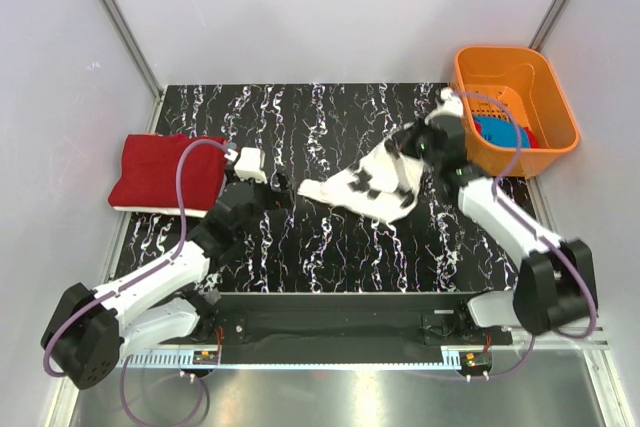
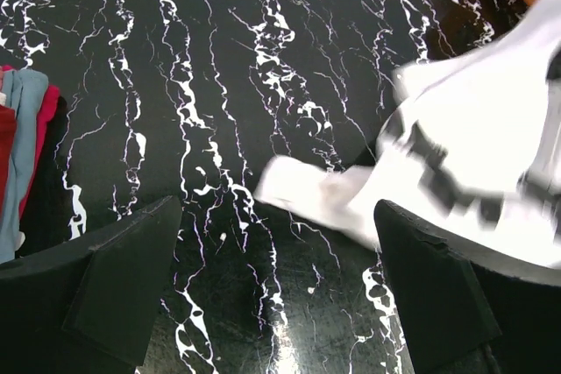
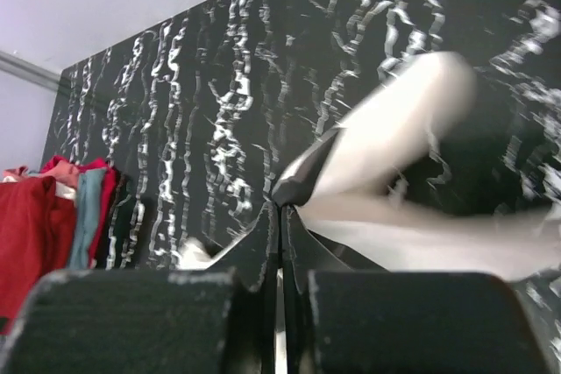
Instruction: Fold and stack the t-shirts
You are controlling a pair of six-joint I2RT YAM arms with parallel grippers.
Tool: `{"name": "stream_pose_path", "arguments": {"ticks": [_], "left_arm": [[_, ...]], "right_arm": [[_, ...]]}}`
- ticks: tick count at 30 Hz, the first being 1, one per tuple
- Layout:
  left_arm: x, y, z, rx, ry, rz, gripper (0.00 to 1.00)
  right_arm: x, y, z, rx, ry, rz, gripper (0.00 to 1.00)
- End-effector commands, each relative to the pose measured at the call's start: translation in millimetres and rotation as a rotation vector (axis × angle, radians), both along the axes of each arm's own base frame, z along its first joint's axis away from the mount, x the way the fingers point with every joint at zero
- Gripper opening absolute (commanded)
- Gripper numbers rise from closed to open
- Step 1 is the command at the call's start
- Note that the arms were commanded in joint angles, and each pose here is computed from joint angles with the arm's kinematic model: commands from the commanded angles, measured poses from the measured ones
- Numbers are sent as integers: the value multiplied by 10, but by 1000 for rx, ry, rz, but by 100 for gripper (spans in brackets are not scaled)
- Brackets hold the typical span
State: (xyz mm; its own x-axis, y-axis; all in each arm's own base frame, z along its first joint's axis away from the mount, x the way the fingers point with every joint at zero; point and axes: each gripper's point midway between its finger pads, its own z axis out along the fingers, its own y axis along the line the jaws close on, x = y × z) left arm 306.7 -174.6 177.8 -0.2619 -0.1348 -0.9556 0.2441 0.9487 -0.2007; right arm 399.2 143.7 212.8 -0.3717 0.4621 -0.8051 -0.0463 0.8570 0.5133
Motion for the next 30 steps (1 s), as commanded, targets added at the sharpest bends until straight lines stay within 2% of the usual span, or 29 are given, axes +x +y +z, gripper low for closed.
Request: {"name": "stream_pose_path", "arguments": {"ticks": [1,4,8,12,14,16,18,19,21,22,23,24,26,28,30], "left_arm": [[73,-40,173,-32,-46,11,99],[71,-57,169,-31,-44,2,99],[75,-65,173,-32,-43,1,99],[75,-83,172,-34,-39,-5,99],[74,-72,172,-34,-39,-2,99],[71,-60,173,-34,-41,3,99],[66,-53,187,-38,-44,4,99],[66,-53,186,-39,-46,5,99],[64,-56,192,-42,-45,4,99],[63,-55,197,-42,-46,3,99],[64,-60,199,-43,-44,2,99],[59,-55,208,-42,-46,2,99],[55,-52,202,-40,-44,2,99],[53,-63,227,-45,-48,-4,99],[58,-61,207,-40,-40,-1,99]], "right_arm": [[63,240,180,-19,85,103,0],[-54,543,498,26,-10,276,0],[-460,1114,1016,-43,-111,508,0],[-937,1386,1900,-62,-320,684,0],[-1085,1321,2261,-39,-399,693,0],[-1138,1176,2667,-24,-479,630,0],[-997,909,3053,2,-499,455,0],[-681,776,2795,-33,-374,374,0],[-402,569,2822,49,-276,298,0],[-102,528,2348,16,-115,282,4],[-69,556,2368,-6,-95,304,38],[137,590,1926,-57,35,290,51],[159,447,1298,-127,230,214,62],[167,444,1231,-101,178,199,64],[11,504,1008,-55,123,254,64]]}}
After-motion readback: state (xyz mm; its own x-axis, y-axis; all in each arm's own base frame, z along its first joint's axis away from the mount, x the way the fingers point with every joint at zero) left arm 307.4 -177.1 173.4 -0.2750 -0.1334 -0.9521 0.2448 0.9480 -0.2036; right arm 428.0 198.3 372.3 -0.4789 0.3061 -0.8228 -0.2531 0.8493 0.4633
